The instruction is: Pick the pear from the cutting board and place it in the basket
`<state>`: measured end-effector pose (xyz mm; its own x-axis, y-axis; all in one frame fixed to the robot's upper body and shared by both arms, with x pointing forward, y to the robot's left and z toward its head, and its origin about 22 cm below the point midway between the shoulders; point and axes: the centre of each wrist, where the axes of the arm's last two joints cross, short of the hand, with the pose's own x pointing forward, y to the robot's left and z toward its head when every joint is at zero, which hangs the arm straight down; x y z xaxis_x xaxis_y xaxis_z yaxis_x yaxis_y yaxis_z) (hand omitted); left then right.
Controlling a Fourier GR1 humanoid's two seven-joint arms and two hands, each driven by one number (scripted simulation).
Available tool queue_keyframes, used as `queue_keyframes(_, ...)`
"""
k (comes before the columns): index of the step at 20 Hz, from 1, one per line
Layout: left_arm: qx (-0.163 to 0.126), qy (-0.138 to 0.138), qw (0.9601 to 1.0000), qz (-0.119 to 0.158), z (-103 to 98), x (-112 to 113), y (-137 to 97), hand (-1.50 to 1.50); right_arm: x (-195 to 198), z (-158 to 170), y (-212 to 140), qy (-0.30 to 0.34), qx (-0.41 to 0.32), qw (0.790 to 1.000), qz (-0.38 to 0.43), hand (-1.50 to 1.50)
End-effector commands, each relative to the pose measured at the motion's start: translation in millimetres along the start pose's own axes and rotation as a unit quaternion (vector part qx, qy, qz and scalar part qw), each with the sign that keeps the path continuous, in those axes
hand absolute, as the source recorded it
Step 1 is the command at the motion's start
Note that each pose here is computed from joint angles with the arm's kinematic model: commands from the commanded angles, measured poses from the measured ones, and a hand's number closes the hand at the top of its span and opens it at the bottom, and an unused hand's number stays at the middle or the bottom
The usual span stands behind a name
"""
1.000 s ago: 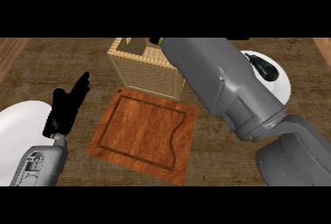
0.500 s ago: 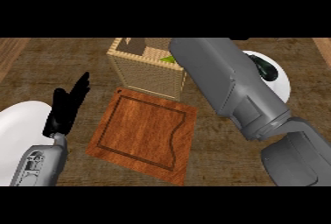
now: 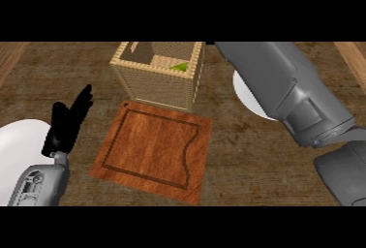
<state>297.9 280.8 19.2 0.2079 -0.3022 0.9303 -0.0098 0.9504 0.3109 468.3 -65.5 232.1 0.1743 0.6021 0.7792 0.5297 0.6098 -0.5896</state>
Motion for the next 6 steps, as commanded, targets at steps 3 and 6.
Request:
queue_keyframes(3, 0.019, 0.019, 0.9996, 0.002, 5, -9, 23, 0.0, -40, -26, -23, 0.047, -0.021, 0.998, -0.026, -1.5)
queue_keyframes(6, 0.018, 0.029, 0.9994, 0.01, 14, -18, 15, 0.0, -49, -35, -45, 0.038, 0.0, 0.998, -0.04, -1.5)
